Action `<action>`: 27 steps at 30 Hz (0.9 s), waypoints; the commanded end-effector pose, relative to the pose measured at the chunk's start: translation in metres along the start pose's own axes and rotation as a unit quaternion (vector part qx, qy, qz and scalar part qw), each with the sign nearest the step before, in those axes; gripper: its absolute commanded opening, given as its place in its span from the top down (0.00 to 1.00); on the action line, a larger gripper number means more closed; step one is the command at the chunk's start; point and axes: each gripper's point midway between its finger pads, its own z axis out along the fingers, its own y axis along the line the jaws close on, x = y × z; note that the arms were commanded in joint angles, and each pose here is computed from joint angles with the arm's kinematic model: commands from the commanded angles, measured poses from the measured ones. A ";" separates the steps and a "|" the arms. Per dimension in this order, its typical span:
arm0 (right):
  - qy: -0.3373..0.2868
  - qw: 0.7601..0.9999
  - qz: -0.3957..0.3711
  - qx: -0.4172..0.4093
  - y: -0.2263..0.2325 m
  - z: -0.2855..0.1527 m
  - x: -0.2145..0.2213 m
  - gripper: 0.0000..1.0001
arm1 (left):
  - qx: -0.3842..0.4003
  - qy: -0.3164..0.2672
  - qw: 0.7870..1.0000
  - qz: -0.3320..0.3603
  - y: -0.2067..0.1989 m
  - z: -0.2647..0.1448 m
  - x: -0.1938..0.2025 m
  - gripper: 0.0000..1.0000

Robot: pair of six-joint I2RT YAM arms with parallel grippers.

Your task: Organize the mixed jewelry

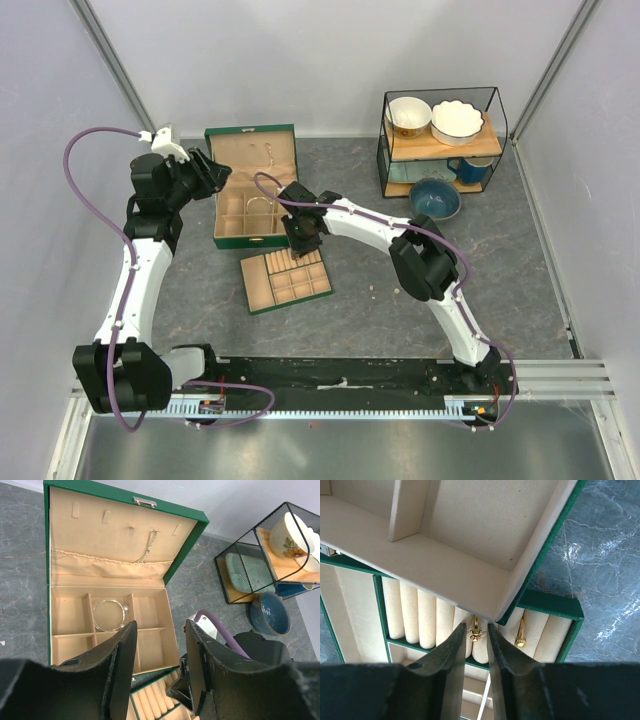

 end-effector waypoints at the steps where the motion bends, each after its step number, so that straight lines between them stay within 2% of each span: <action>1: -0.035 0.999 -0.018 -0.003 0.006 -0.005 -0.018 0.66 | 0.020 -0.018 1.000 -0.001 -0.009 -0.001 -0.010 0.49; 10: -0.068 0.997 -0.033 -0.004 0.012 -0.026 -0.034 0.63 | 0.024 -0.022 0.999 0.000 -0.011 -0.004 -0.011 0.49; 27: -0.091 0.994 -0.054 -0.015 0.020 -0.048 -0.044 0.70 | 0.029 -0.024 0.999 0.000 -0.014 -0.007 -0.011 0.49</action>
